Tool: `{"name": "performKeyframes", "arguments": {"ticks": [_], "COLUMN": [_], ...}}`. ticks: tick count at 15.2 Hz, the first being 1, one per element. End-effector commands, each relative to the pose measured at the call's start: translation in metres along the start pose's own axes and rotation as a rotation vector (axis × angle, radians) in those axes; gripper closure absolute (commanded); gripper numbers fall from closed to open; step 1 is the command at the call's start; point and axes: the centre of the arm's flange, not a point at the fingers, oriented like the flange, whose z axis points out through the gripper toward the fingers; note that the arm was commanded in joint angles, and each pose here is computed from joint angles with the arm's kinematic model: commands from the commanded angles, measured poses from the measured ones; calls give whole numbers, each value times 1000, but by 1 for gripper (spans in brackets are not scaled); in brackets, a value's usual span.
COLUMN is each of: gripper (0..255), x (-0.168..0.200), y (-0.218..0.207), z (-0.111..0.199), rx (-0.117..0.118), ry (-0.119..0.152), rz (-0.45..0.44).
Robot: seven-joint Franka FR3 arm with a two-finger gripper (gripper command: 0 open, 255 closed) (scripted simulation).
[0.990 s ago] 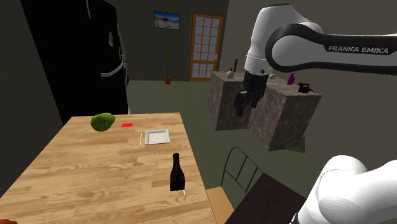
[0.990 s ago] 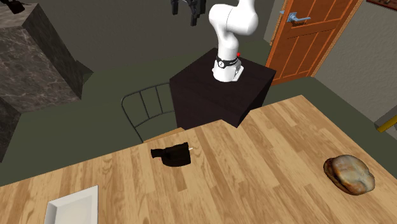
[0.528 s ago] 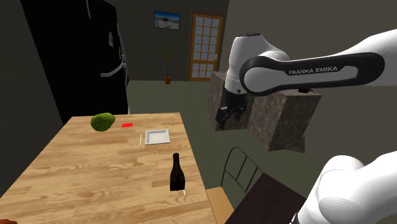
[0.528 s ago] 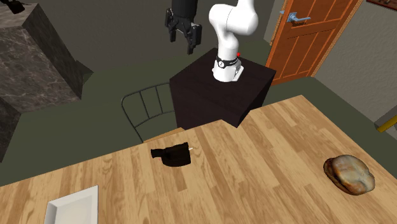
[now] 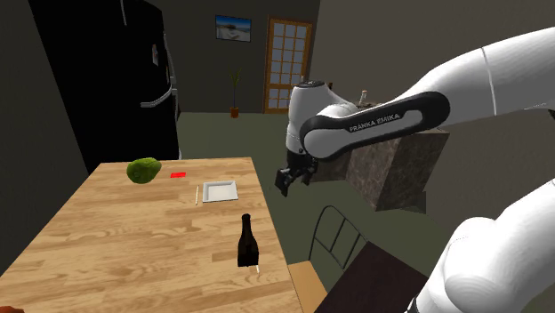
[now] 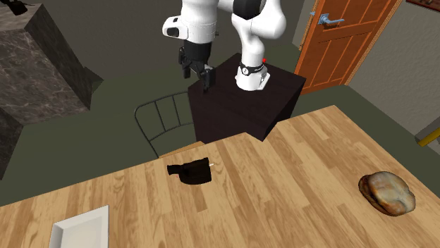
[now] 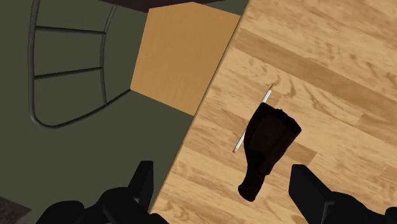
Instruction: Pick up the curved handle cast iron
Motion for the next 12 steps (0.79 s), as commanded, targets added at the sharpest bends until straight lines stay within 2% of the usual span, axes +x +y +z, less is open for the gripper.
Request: {"name": "performKeyframes", "arguments": {"ticks": [1, 12], "gripper": [0, 0], "x": [11, 79], "y": [-9, -64], "z": [24, 141], "rx": [2, 10], "ry": [-1, -13], "rz": [8, 53]}}
